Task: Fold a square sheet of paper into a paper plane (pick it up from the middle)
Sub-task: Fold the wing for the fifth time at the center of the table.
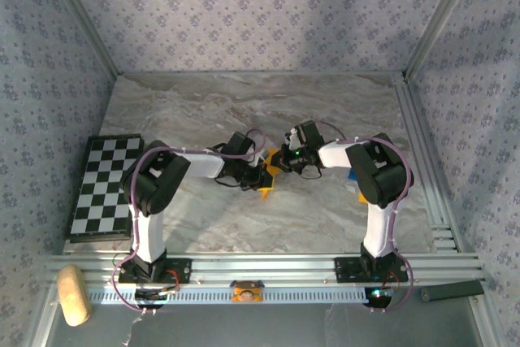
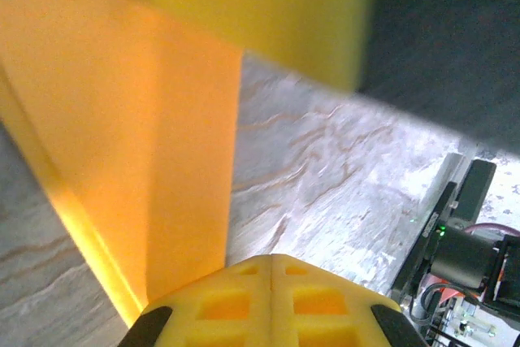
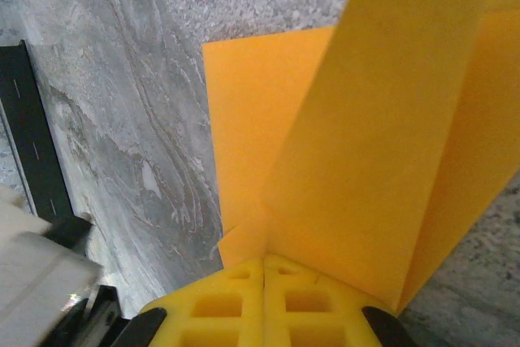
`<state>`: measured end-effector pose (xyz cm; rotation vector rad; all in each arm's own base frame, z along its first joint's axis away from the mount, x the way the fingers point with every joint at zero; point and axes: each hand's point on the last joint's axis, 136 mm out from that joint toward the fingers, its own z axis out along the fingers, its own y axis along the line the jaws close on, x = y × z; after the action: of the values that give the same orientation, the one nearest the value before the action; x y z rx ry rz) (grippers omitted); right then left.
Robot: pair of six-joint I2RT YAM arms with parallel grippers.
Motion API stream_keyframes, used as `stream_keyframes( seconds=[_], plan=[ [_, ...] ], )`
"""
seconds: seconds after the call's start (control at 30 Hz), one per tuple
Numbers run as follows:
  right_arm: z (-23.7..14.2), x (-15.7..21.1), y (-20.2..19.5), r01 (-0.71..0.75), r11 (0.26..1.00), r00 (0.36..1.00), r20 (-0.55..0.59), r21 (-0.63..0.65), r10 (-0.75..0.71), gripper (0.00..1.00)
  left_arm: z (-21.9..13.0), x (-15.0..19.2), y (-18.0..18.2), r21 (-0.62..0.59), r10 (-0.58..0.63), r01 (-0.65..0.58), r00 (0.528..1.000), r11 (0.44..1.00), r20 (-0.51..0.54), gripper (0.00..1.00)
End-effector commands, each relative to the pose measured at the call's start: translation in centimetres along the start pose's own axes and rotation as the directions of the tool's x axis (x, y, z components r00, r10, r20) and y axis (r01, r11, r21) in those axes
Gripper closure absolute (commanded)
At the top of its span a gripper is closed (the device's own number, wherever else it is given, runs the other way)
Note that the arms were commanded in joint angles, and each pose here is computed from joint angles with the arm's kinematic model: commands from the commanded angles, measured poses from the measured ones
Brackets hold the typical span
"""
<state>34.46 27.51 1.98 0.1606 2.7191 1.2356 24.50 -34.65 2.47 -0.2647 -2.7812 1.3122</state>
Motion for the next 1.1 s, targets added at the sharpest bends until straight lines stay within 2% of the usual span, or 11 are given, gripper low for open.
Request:
stream_keyframes(
  seconds=[0.0,0.53,0.7,0.93,1.07],
  plan=[
    [0.5,1.8,-6.6,-0.105,0.969,0.994,0.001,0.223,0.108,0.98,0.7,1.9,1.4,-0.026,-0.016,0.015,0.999,1.0,-0.044,1.0],
    [0.4,1.8,-6.8,-0.109,0.967,0.994,0.005,0.231,0.111,0.98,0.0,6.6,3.5,-0.086,-0.043,0.034,0.993,0.996,-0.107,1.0],
    [0.4,1.8,-6.9,-0.11,0.966,0.994,0.006,0.233,0.112,0.98,-0.3,8.7,4.5,-0.138,-0.047,0.028,0.989,0.99,-0.14,1.0],
    [0.6,1.8,-6.9,-0.109,0.967,0.994,0.001,0.232,0.112,0.98,-1.0,10.2,5.2,-0.173,-0.058,0.037,0.991,0.984,-0.122,1.0],
    [0.5,1.9,-6.8,-0.108,0.967,0.994,0.0,0.232,0.111,0.98,-2.0,9.2,3.2,-0.141,-0.006,-0.005,0.997,0.99,-0.078,1.0]
  ],
)
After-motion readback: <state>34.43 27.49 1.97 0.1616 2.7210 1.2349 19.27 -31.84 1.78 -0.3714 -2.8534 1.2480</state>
